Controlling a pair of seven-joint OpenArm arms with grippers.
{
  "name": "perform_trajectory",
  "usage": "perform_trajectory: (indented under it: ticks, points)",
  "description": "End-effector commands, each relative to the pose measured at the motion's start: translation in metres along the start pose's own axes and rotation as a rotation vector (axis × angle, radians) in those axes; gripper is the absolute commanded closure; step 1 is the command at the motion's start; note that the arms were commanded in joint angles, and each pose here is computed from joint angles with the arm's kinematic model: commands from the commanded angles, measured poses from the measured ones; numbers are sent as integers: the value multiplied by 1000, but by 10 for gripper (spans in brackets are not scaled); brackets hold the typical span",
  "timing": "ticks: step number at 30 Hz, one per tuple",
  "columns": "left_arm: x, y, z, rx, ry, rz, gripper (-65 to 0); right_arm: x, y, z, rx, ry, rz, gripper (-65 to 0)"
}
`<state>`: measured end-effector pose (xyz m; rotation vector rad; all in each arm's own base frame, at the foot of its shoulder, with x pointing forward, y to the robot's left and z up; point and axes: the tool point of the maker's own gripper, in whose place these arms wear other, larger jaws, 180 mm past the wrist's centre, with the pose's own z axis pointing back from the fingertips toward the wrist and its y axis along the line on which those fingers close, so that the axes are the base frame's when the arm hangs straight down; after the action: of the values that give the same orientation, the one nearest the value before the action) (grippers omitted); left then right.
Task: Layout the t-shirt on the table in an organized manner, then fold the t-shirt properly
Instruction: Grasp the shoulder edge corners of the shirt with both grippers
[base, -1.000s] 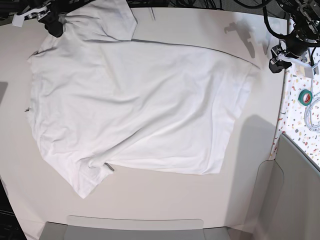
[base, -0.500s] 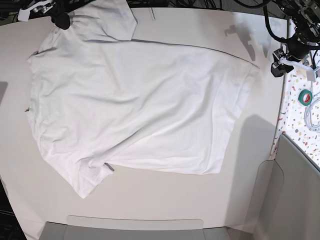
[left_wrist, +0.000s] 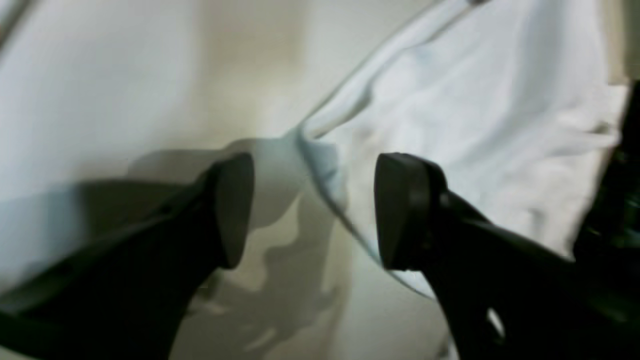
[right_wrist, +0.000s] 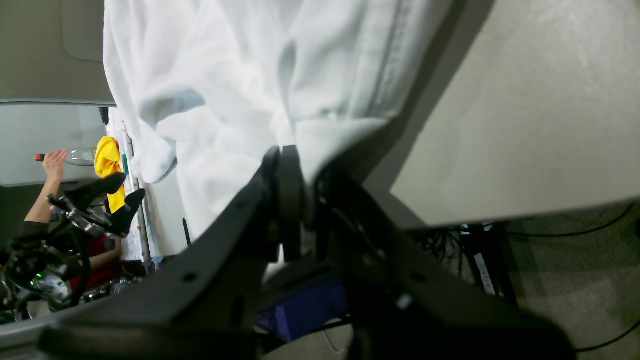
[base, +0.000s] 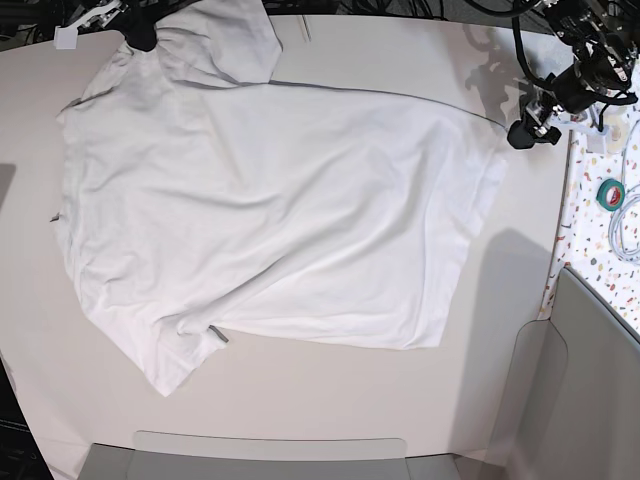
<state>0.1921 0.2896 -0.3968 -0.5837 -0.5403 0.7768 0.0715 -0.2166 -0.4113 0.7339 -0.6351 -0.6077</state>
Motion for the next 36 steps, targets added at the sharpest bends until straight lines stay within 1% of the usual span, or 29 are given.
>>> perform_trajectory:
  ticks: [1, 5, 10, 14, 21, 26, 30, 33, 34, 35, 36]
  points:
    - [-1, 7, 2, 12, 20, 14, -382, -29, -23, 7, -122, 146, -1, -2]
    - [-3, 11, -1, -41, 37, 78, -382, -29, -24, 7, -124, 145, 0, -1]
    - [-11, 17, -7, -48, 64, 118, -382, -28, -24, 7, -123, 145, 2, -1]
    - [-9, 12, -14, -67, 65, 133, -382, -28, -24, 7, -123, 145, 2, -1]
    - [-11, 12, -15, -65, 71, 136, -354, -27, -24, 7, -124, 145, 3, -1]
    - [-18, 6, -22, -68, 110, 115, -354, -27, -24, 7, -123, 142, 4, 0]
    - [-34, -3, -34, -74, 178, 80, -354, -26, -24, 7, -123, 141, 4, 0]
    - [-38, -6, -37, -78, 198, 69, -352, -26, -24, 6, -123, 139, 4, 0]
    - [-38, -7, -37, -79, 197, 69, -342, -26, -24, 6, -123, 139, 4, 0]
    - [-38, -7, -37, -81, 196, 68, -308, -26, -24, 6, -123, 139, 4, 0]
    - [-38, -7, -37, -81, 196, 68, -257, -26, -24, 7, -123, 141, 4, 0]
